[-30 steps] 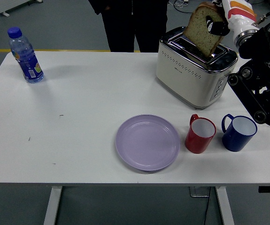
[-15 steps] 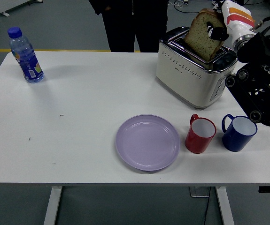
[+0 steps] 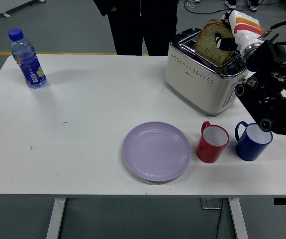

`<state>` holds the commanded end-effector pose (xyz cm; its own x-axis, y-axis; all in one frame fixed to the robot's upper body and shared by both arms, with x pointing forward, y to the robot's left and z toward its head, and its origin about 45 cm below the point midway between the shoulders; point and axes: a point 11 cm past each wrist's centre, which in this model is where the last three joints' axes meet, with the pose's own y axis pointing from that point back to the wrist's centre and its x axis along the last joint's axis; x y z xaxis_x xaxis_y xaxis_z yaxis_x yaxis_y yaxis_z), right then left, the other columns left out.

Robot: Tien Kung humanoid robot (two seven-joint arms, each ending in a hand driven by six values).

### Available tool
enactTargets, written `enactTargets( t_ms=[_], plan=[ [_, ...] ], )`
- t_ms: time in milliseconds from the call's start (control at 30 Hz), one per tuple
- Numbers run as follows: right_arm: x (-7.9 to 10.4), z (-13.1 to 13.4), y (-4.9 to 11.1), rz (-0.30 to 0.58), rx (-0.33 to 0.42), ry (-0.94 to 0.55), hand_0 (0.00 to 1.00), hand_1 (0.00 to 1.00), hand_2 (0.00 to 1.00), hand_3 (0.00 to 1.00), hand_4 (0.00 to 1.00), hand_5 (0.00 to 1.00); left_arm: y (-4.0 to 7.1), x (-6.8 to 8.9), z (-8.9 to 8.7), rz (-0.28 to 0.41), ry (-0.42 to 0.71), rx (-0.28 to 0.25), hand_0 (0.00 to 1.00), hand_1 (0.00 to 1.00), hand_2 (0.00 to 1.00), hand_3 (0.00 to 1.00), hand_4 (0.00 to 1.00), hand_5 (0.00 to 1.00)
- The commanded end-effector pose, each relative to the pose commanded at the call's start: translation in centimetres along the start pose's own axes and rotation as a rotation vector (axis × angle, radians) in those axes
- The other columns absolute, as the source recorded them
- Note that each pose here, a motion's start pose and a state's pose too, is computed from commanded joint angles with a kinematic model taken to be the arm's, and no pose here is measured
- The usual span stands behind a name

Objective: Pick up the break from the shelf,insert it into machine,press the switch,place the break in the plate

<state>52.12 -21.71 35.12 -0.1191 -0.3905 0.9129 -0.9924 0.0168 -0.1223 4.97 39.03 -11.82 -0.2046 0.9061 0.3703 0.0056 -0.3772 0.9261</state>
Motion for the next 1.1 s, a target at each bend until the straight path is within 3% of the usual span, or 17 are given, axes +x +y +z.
enactTargets(
  t_ms=[167,200,400,667,967,1000,1100],
  plan=[
    [-0.1,-0.2,0.0,-0.006,0.015,-0.021,0.608,0.624,0.735,0.777,0.657,0.067,0.0,0.0,0.0,0.0,0.002,-0.001,0.695,0.574,0.718,0.68,0.517,0.959],
    [-0.1,-0.2,0.0,-0.005,0.017,-0.025,0.784,0.746,0.899,0.912,0.725,0.133,0.0,0.0,0.0,-0.001,0.003,-0.001,0.695,0.573,0.718,0.681,0.517,0.955],
    [0.0,-0.3,-0.1,-0.008,0.023,-0.04,0.813,0.769,0.929,0.933,0.743,0.156,0.0,0.0,0.0,-0.001,0.005,-0.001,0.695,0.575,0.718,0.679,0.517,0.957],
    [0.2,0.0,0.1,0.0,0.024,-0.043,0.816,0.772,0.931,0.931,0.769,0.185,0.0,-0.1,0.0,-0.002,0.007,0.0,0.696,0.575,0.718,0.679,0.518,0.959],
    [2.5,1.8,1.3,0.074,0.043,-0.087,0.816,0.768,0.924,0.922,0.766,0.197,0.0,-0.1,-0.1,-0.003,0.015,0.001,0.696,0.575,0.718,0.679,0.515,0.954],
    [2.9,2.1,1.5,0.085,0.045,-0.092,0.764,0.705,0.854,0.878,0.747,0.213,0.0,-0.1,-0.1,-0.003,0.015,0.001,0.695,0.575,0.718,0.679,0.515,0.953],
    [4.1,3.3,2.3,0.126,0.044,-0.108,0.764,0.705,0.854,0.878,0.747,0.213,0.0,-0.1,-0.3,-0.004,0.018,0.004,0.695,0.575,0.718,0.679,0.515,0.953]
  ],
)
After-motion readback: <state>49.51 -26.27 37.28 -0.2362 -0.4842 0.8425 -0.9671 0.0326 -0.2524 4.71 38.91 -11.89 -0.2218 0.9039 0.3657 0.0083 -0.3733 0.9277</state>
